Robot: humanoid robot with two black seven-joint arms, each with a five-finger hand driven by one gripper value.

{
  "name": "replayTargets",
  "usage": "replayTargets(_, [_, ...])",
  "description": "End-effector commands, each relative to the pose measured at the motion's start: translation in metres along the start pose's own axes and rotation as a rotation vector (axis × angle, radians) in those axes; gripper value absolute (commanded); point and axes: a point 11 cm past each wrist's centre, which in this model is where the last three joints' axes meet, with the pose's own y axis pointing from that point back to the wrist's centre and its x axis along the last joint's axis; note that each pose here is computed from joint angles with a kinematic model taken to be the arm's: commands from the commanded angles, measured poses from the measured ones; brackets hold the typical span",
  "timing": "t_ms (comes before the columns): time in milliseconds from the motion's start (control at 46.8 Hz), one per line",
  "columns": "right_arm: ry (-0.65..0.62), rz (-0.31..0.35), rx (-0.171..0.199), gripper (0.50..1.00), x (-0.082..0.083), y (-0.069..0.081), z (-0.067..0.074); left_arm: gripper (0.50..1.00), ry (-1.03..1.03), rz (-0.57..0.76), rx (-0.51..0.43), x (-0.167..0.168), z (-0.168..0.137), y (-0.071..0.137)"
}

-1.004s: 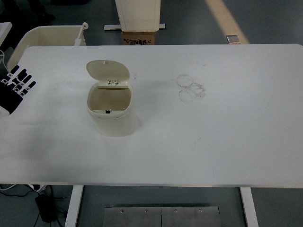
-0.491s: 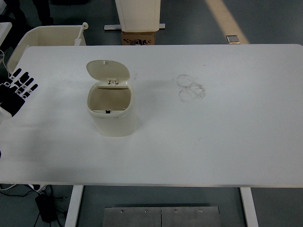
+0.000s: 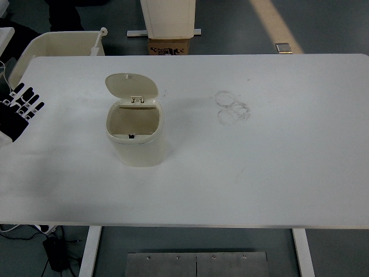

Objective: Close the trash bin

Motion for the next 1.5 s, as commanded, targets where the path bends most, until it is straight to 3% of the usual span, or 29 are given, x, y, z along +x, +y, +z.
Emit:
replayTargets(0, [0.001,-0.001,0.0,0.991,0.0,0.0,0.0,1.0,-0.001,0.0,0.0,0.0,0.001,0.0])
replayTargets(406, [0.001,-0.001,0.0,0.991,0.0,0.0,0.0,1.0,-0.011,-0.012,-0.011,-0.005,0.01,-0.003])
replayTargets(556, [0.001,-0.001,0.0,0.991,0.0,0.0,0.0,1.0,-0.049,-0.006,-0.045,-0.011,0.042,-0.004])
replayTargets(897, [0.001,-0.001,0.0,0.991,0.0,0.0,0.0,1.0,-0.148,-0.082,-0.037,-0.074,0.1,-0.005])
replayTargets(1004, [0.0,0.0,0.0,0.991,0.0,0.0,0.0,1.0,-0.247,-0.107,0.022,-0.091,0.106,-0.01])
replayTargets(1175, [0.0,0.0,0.0,0.991,0.0,0.0,0.0,1.0,-0.406,-0.159,0.02,-0.118,0.123,-0.018])
replayTargets(1474, [0.001,-0.001,0.0,0.991,0.0,0.0,0.0,1.0,-0.616,-0.291,0.09,-0.185,0.124,-0.03])
